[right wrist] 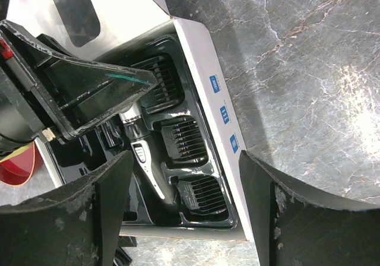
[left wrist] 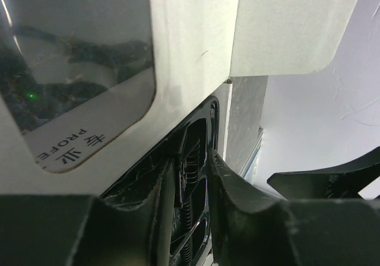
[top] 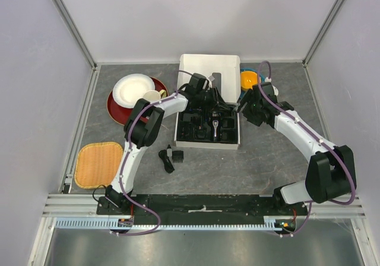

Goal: Sort the hair-cutting tools

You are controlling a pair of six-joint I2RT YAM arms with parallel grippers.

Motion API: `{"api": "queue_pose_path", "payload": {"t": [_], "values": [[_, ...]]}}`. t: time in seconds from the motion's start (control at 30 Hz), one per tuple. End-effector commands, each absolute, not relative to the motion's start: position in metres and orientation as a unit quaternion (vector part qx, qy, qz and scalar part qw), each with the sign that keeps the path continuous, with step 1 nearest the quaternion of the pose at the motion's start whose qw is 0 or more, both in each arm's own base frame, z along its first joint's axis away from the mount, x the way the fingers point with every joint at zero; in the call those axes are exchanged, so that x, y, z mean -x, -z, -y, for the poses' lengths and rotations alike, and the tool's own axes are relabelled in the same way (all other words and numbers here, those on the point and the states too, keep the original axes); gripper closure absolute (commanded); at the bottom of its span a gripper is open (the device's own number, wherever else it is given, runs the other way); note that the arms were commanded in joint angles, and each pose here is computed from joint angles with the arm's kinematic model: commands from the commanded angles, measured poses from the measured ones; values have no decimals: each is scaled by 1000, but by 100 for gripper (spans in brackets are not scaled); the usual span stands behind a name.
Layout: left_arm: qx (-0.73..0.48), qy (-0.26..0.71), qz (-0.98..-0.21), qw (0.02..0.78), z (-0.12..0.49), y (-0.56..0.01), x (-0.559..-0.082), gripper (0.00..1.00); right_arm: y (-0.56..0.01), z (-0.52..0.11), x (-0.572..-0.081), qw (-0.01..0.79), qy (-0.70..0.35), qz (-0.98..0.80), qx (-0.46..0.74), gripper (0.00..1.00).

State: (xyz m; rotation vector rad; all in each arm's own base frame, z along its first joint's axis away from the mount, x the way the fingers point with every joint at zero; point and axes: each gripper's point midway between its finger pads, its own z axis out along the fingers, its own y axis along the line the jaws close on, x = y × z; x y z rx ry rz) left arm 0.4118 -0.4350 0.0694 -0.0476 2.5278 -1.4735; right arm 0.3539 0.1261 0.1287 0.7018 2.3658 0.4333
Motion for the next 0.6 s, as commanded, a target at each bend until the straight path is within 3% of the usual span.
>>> {"api": "queue_pose_path", "payload": {"t": [0.0, 0.33, 0.57], "values": [[-14, 486, -861, 149, 434, -93, -418, 64, -154, -124, -364, 349, -179, -878, -274, 21], [-26, 435, -878, 198, 417, -122, -426, 50, -152, -124, -365, 346, -175, -883, -264, 20], [-33, 408, -887, 215, 404, -132, -424, 52, -155, -128, -371, 348, -178, -888, -242, 23]]}}
